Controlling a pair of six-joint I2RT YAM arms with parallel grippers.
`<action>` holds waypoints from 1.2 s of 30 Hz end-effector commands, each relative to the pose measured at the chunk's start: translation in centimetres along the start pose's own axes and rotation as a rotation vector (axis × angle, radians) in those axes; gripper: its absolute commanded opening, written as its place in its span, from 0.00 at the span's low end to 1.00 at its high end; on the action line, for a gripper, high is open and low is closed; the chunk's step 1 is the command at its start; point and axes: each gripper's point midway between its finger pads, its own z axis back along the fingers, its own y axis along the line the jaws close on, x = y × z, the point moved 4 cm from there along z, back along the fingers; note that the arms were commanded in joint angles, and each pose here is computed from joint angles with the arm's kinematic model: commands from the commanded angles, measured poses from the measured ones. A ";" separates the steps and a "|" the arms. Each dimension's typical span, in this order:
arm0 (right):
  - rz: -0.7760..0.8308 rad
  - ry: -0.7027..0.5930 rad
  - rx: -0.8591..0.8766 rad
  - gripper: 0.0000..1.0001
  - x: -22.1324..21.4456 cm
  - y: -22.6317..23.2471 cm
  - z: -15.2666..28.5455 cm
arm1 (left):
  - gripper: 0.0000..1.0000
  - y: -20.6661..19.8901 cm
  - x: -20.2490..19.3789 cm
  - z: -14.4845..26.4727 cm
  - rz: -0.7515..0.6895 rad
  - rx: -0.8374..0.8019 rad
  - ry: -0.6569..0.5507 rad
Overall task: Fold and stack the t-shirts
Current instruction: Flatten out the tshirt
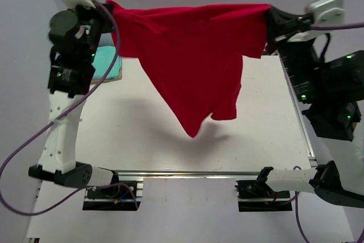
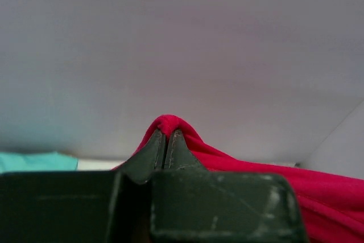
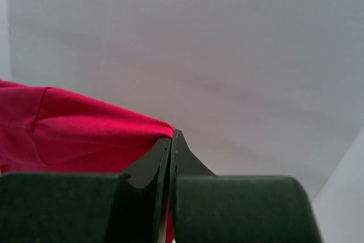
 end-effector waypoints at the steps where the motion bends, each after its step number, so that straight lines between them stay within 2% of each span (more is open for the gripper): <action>1: 0.085 -0.144 0.057 0.00 4.1 -1.3 0.6 | 0.00 -0.3 8.9 6.3 -0.033 -0.012 -0.237; 3: 0.074 -0.212 0.067 0.00 5.5 -1.8 1.3 | 0.00 -0.4 10.3 7.7 -0.036 -0.018 -0.280; 4: 0.064 -0.288 0.094 0.00 7.0 -2.4 2.4 | 0.00 -0.4 11.1 8.4 -0.033 -0.022 -0.301; 6: 0.048 -0.325 0.119 0.00 7.4 -2.1 2.8 | 0.00 -0.5 12.5 9.9 -0.035 -0.029 -0.344; 8: 0.081 -0.315 0.189 0.00 6.8 -1.2 3.2 | 0.00 -0.5 13.1 10.5 -0.040 -0.031 -0.368; 12: 0.087 -0.269 0.172 0.00 5.4 -0.6 2.4 | 0.00 -0.4 13.6 10.6 -0.045 -0.023 -0.381; 14: 0.126 -0.204 0.168 0.00 3.0 0.9 1.2 | 0.00 -1.0 13.5 10.6 -0.053 -0.061 -0.376; 15: 0.154 -0.150 0.107 0.00 1.7 0.4 0.8 | 0.00 -1.2 13.2 10.1 -0.058 -0.076 -0.365; 17: 0.113 -0.214 -0.021 0.00 3.1 -1.2 0.4 | 0.00 -1.4 13.2 10.1 -0.060 -0.090 -0.363; 18: 0.119 -0.143 -0.157 0.00 1.7 -2.7 0.4 | 0.00 -1.2 13.4 10.2 -0.068 -0.075 -0.374; 19: 0.106 -0.184 -0.244 0.00 2.4 -3.8 0.5 | 0.00 -1.1 13.4 10.2 -0.066 -0.065 -0.376; 20: 0.179 -0.164 -0.305 0.00 2.2 -4.6 0.6 | 0.00 -0.8 13.1 9.9 -0.075 -0.053 -0.367; 23: 0.250 -0.117 -0.461 0.00 1.8 -5.9 0.2 | 0.00 -0.6 10.9 8.7 -0.084 -0.046 -0.314; 26: 0.257 -0.155 -0.593 0.00 3.0 -7.2 0.4 | 0.00 -1.2 9.0 8.2 -0.100 -0.114 -0.271; 28: 0.297 -0.131 -0.525 0.00 2.5 -5.5 -1.6 | 0.00 -1.6 7.9 7.8 -0.096 -0.144 -0.241; 29: 0.269 -0.135 -0.498 0.00 2.5 -5.0 -2.0 | 0.00 -0.8 8.0 8.0 -0.088 -0.090 -0.249; 30: 0.316 -0.078 -0.356 0.00 0.6 -2.2 -3.8 | 0.00 0.1 7.7 7.7 -0.095 -0.031 -0.246; 31: 0.312 -0.062 -0.314 0.00 0.0 -1.3 -4.2 | 0.00 0.9 8.1 7.7 -0.104 0.027 -0.264; 32: 0.247 -0.050 -0.265 0.00 -1.0 0.1 -4.8 | 0.00 2.3 8.3 7.8 -0.106 0.132 -0.276; 33: 0.295 0.007 -0.167 0.00 -3.0 2.0 -5.3 | 0.00 3.0 8.8 7.9 -0.114 0.187 -0.289; 35: 0.286 0.009 -0.105 0.00 -3.9 3.4 -5.5 | 0.00 4.4 10.3 8.7 -0.135 0.302 -0.322; 36: 0.276 0.037 -0.066 0.00 -5.7 4.8 -5.7 | 0.00 4.7 10.5 8.6 -0.146 0.328 -0.323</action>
